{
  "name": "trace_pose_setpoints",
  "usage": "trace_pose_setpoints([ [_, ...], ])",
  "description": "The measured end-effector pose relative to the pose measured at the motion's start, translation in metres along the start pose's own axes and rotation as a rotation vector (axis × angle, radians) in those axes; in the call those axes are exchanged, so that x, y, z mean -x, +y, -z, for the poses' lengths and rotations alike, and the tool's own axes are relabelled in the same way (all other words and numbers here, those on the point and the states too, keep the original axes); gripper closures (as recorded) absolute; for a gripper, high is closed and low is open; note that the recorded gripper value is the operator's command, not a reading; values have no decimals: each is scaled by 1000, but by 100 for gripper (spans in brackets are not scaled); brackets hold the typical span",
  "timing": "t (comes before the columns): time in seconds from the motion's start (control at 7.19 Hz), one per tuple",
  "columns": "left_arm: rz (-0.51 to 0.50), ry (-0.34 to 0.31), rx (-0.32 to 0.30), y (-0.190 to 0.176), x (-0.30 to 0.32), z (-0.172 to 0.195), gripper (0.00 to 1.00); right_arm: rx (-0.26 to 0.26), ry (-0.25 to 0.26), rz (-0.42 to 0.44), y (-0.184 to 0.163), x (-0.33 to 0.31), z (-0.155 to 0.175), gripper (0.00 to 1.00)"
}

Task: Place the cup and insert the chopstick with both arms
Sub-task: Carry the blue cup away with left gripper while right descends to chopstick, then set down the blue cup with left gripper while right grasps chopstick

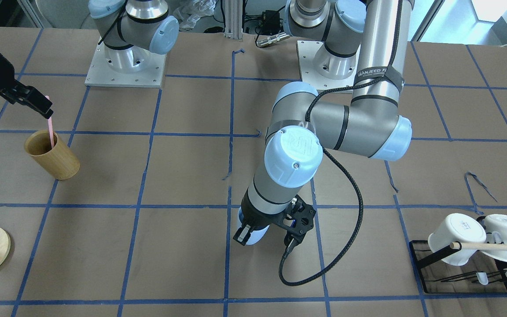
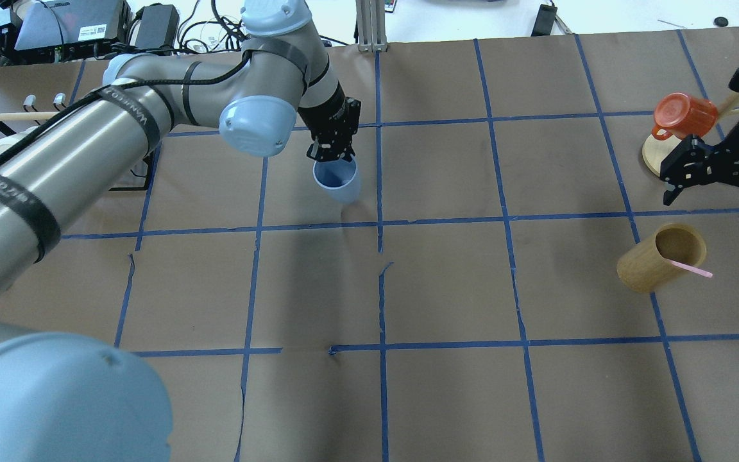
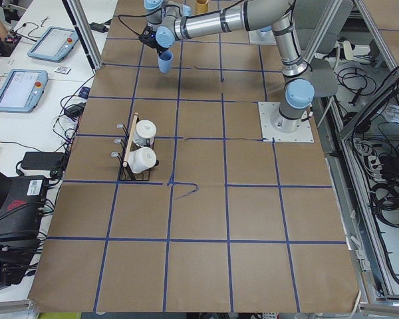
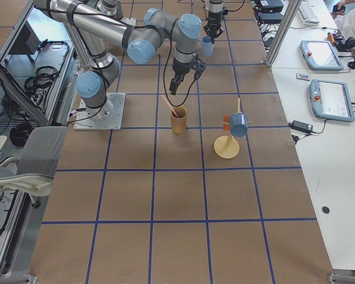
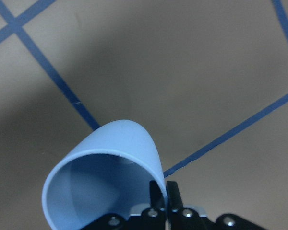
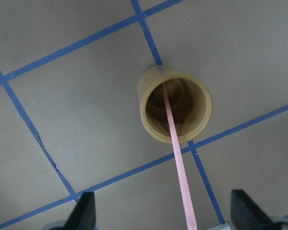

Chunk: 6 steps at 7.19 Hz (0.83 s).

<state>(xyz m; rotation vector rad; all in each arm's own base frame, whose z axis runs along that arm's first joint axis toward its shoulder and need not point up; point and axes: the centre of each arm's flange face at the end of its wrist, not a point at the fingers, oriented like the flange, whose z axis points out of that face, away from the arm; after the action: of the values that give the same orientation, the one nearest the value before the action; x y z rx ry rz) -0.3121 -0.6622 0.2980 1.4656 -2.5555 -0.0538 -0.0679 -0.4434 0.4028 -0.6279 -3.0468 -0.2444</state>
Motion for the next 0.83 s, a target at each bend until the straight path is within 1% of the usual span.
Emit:
trace_pose_setpoints([
  [0.28, 21, -4, 8, 15, -23, -16, 100, 54, -1, -11, 3, -13, -25, 0],
  [0.42, 28, -8, 11, 22, -27, -23, 100, 70, -2, -16, 5, -16, -34, 0],
  [0.56, 27, -13, 14, 28, -28, -29, 100, 80, -4, -18, 6, -19, -40, 9],
  [0.7, 19, -18, 14, 33, -29, -35, 8, 94, -9, -20, 6, -22, -46, 25],
  [0.83, -5, -19, 11, 34, -29, -37, 0, 112, -11, -18, 7, -25, -51, 35],
])
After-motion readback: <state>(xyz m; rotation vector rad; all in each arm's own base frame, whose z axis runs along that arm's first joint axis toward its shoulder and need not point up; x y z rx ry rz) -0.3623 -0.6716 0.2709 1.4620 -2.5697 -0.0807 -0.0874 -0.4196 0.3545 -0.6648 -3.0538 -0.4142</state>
